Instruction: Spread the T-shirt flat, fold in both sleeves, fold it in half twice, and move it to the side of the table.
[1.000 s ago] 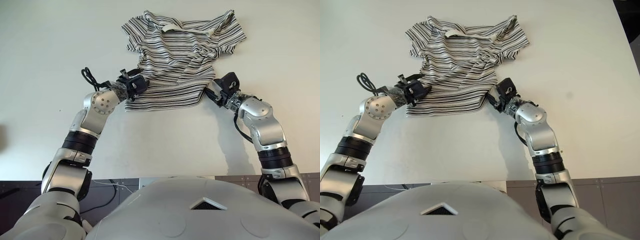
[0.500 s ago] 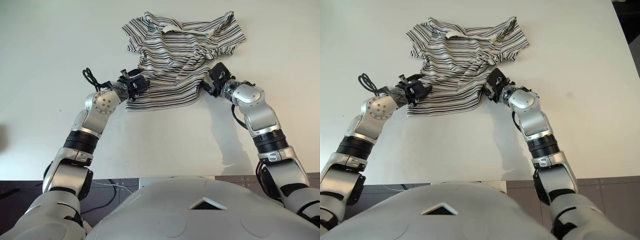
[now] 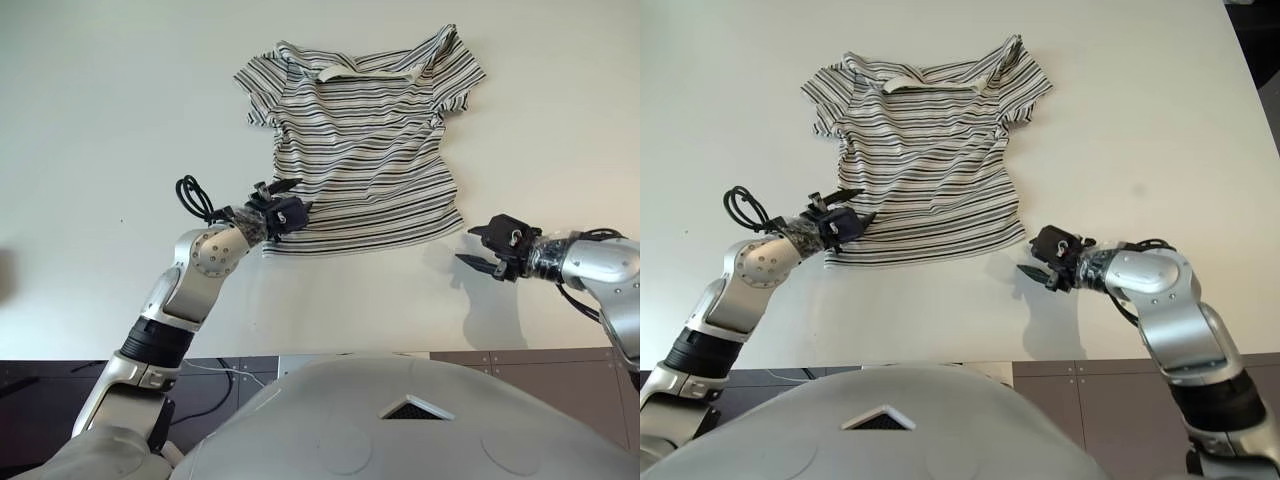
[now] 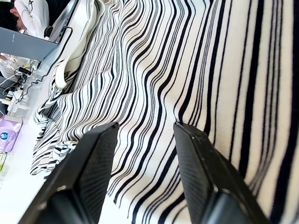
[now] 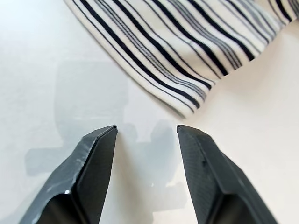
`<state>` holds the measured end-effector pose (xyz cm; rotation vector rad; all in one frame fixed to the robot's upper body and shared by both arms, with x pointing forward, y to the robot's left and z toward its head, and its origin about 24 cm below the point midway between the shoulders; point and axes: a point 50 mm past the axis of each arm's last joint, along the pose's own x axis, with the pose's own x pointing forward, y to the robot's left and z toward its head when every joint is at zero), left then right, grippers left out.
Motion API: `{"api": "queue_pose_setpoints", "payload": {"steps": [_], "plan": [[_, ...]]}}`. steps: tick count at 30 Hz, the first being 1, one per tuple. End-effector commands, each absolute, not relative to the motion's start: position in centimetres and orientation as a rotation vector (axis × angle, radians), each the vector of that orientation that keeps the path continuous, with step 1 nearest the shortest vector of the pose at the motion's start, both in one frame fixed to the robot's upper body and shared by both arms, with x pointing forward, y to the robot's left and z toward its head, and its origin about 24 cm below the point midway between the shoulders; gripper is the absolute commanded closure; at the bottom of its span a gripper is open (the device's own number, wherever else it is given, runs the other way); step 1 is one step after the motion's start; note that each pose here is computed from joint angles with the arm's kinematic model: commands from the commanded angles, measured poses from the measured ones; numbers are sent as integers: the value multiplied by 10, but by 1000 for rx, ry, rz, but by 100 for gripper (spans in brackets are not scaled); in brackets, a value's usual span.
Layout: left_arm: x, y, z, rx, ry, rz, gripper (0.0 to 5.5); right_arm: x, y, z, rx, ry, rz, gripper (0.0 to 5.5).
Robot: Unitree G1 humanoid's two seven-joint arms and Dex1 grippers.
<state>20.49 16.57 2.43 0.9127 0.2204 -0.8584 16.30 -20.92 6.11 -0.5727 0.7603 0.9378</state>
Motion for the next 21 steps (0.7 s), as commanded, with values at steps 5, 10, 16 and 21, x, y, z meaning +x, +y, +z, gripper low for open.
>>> {"api": "queue_pose_setpoints", "payload": {"steps": [5, 10, 16, 21], "plan": [[191, 166, 24, 860, 321, -924, 333, 213, -191, 78, -406, 538, 736, 313], [185, 161, 18, 822, 342, -977, 333, 178, -212, 5, -530, 818, 736, 313], [145, 167, 34, 627, 386, -1003, 333, 136, -219, 77, -411, 734, 918, 313], [163, 172, 87, 440, 262, -993, 333, 192, -193, 142, -260, 361, 869, 313]]}}
